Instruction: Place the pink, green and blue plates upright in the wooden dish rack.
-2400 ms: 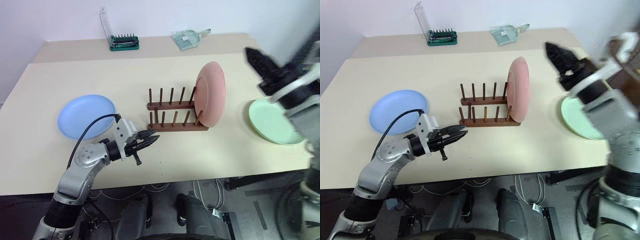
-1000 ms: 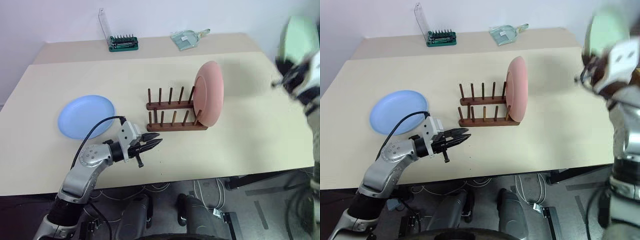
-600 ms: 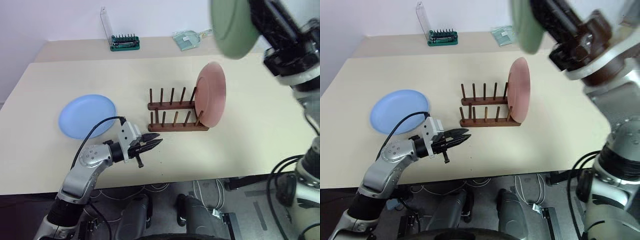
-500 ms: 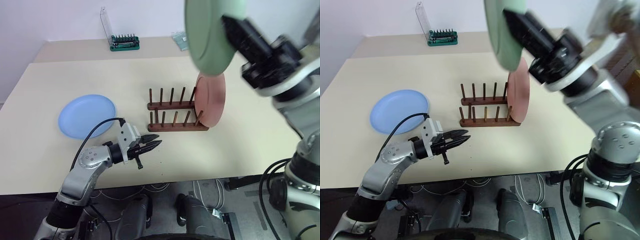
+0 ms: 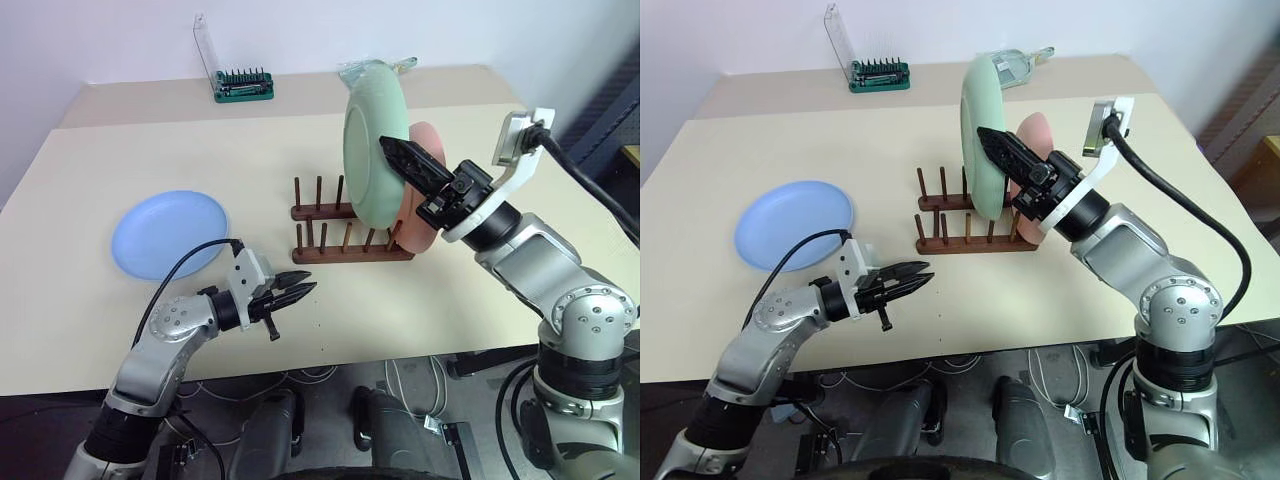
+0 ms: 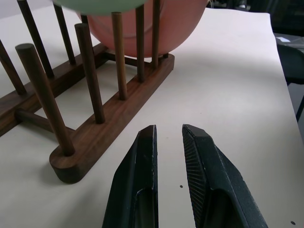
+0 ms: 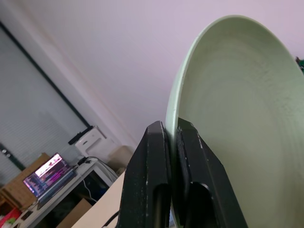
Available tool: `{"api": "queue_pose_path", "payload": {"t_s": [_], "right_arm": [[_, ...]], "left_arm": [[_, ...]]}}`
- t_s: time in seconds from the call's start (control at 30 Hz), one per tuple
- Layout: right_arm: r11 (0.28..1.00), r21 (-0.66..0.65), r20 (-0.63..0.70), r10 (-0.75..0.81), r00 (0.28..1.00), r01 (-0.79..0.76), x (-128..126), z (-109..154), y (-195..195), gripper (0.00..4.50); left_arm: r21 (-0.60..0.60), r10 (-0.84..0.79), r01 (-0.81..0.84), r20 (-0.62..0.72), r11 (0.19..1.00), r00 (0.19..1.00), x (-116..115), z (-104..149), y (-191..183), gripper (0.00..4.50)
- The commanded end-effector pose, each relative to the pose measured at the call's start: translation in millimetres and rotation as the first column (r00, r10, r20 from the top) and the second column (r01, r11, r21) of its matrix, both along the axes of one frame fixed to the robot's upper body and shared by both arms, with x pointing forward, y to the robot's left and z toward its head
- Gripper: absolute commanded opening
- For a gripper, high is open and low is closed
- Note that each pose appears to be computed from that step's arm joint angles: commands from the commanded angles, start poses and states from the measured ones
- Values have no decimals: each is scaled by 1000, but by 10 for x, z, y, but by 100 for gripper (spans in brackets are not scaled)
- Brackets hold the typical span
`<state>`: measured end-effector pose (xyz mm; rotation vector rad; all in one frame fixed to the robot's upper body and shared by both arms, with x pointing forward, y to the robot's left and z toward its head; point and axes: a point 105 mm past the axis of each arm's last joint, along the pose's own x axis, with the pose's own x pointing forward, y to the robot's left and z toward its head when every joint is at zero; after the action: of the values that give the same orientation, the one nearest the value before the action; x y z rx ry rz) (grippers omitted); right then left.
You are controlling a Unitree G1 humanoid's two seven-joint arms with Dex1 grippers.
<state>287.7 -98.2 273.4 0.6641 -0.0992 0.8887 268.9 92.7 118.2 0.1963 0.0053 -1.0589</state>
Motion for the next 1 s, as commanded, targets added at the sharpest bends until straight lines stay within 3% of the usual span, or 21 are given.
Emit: {"api": "queue_pose_path", "payload": {"t_s": [0.03,0.33,0.37,0.4,0.6,1.0], "right_arm": [[999,24,-31,-29,999,30,46,-21,-21,2],[998,26,-96,-56,994,59,167,-77,14,2],[998,25,-101,-57,993,60,179,-76,28,69],[998,18,-98,-56,994,58,179,-68,52,101],[997,-38,-50,-69,996,68,159,15,112,401],[951,-277,241,-67,968,135,78,374,81,401]], "left_arm": [[-19,-4,5,60,1000,998,-26,175,-12,85],[-21,0,2,62,1000,998,-9,225,-38,85],[-21,0,1,63,1000,998,-6,232,-44,85],[-22,1,1,63,1000,998,-4,235,-47,85],[-23,5,-4,60,1000,998,-4,235,-41,85],[-31,25,-23,68,999,997,11,239,1,85]]}}
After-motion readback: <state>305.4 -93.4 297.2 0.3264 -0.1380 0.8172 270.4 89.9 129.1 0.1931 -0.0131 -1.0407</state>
